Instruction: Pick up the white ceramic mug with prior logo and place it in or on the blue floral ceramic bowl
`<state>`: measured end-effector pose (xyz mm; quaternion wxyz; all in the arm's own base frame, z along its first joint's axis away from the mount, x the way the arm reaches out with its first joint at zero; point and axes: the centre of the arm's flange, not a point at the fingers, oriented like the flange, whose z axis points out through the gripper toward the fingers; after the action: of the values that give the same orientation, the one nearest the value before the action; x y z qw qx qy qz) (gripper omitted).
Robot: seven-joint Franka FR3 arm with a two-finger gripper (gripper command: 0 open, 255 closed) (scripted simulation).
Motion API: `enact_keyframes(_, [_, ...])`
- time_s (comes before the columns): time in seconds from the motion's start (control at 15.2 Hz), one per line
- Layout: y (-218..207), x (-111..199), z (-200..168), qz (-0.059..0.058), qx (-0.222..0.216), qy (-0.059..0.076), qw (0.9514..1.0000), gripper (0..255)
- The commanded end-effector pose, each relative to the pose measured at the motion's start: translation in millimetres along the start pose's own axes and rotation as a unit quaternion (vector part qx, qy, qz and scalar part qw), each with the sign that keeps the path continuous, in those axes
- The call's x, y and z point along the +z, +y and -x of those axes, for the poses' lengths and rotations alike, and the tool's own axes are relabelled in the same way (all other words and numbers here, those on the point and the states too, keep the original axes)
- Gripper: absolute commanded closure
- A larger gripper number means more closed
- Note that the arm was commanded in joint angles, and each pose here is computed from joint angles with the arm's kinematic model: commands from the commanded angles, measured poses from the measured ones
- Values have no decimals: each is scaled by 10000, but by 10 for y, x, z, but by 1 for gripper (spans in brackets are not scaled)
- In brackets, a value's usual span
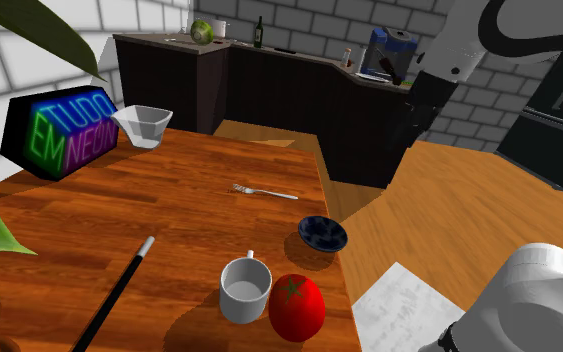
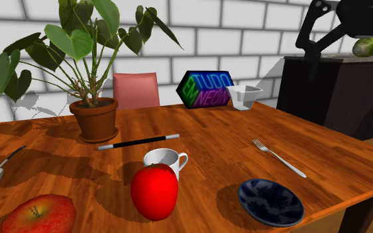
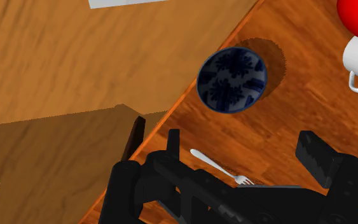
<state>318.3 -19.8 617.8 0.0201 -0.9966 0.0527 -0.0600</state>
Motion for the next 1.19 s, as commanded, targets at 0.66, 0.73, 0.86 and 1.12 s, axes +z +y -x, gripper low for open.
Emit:
enact_keyframes(0.66, [-1002,859,29,7,51,-119,9999,0])
enact_keyframes(0.73, [-1102,945,33,8,56,-131,9999,0])
enact_keyframes(0.86, [-1302,1117,40,9,66,-155,9999,0])
enact_keyframes(1.12, [-1703,1461,56,12,86,-203,9998,0])
